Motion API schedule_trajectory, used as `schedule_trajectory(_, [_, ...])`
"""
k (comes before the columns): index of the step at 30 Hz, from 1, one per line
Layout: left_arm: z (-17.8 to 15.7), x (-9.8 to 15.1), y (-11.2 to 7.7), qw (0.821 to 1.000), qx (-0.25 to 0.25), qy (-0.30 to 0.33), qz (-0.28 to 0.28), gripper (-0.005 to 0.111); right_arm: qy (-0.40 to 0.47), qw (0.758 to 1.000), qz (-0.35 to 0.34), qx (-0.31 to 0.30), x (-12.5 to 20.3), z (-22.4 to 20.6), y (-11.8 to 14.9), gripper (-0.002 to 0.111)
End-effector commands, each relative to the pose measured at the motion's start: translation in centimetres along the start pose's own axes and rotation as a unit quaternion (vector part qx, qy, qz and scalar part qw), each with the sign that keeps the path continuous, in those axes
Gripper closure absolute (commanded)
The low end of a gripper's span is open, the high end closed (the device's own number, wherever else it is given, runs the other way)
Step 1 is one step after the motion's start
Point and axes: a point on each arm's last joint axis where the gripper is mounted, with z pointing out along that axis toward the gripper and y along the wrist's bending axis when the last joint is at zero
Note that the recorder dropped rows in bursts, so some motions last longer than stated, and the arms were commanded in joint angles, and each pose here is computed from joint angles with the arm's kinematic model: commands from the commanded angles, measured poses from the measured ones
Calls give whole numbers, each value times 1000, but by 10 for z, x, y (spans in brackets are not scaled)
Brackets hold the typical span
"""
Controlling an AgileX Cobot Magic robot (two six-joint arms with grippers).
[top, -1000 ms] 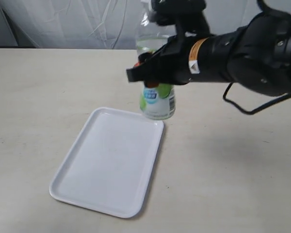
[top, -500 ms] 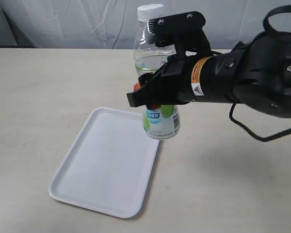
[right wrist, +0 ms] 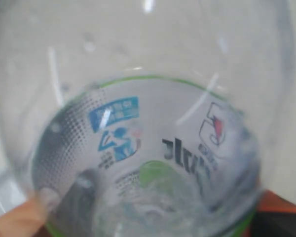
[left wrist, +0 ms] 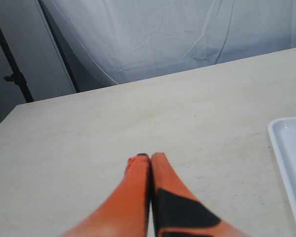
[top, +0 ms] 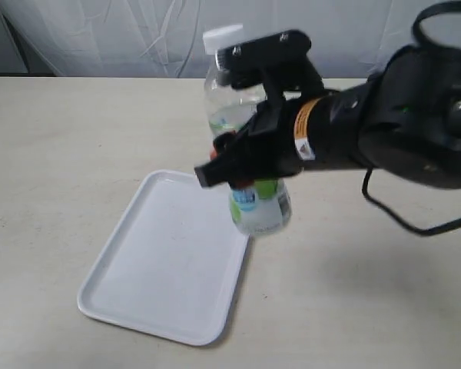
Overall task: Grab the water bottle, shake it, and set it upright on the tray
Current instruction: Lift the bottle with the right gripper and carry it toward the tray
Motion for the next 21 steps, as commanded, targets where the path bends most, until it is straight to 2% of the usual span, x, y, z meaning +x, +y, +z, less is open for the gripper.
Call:
schedule_trajectory(1, [0, 0, 0, 1000, 0, -7, -2, 106, -201, 978, -22, -59, -64, -65, 8, 109])
schedule_trajectory(3, [0, 0, 0, 1000, 0, -7, -2, 106, -167, 985, -14, -51, -55, -52, 7, 109])
schedule_trajectory(6, [0, 0, 0, 1000, 0, -7, -2, 106, -59, 998, 2, -35, -16, -5, 7, 109])
schedule_trajectory(8, [0, 0, 0, 1000, 0, -7, -2, 106, -26, 999, 16, -39, 0, 14, 9, 109])
schedule_trajectory(10, [0, 0, 0, 1000, 0, -7, -2, 106, -47, 998, 18, -49, -6, 11, 11, 109])
schedule_trajectory(14, [0, 0, 0, 1000, 0, -7, -2, 106, -159, 984, 1, -76, -48, -29, 14, 109])
schedule_trajectory(17, [0, 0, 0, 1000, 0, -7, -2, 106, -191, 977, 5, -93, -57, -41, 18, 109])
schedule_trajectory(18, [0, 0, 0, 1000, 0, -7, -2, 106, -185, 979, -13, -86, -55, -40, 18, 109])
schedule_trajectory(20, [0, 0, 0, 1000, 0, -7, -2, 106, -131, 989, -63, -29, -46, -27, 7, 109])
schedule_trajectory(21, [0, 0, 0, 1000, 0, -7, -2, 106, -107, 993, -48, 7, -45, -21, -6, 109])
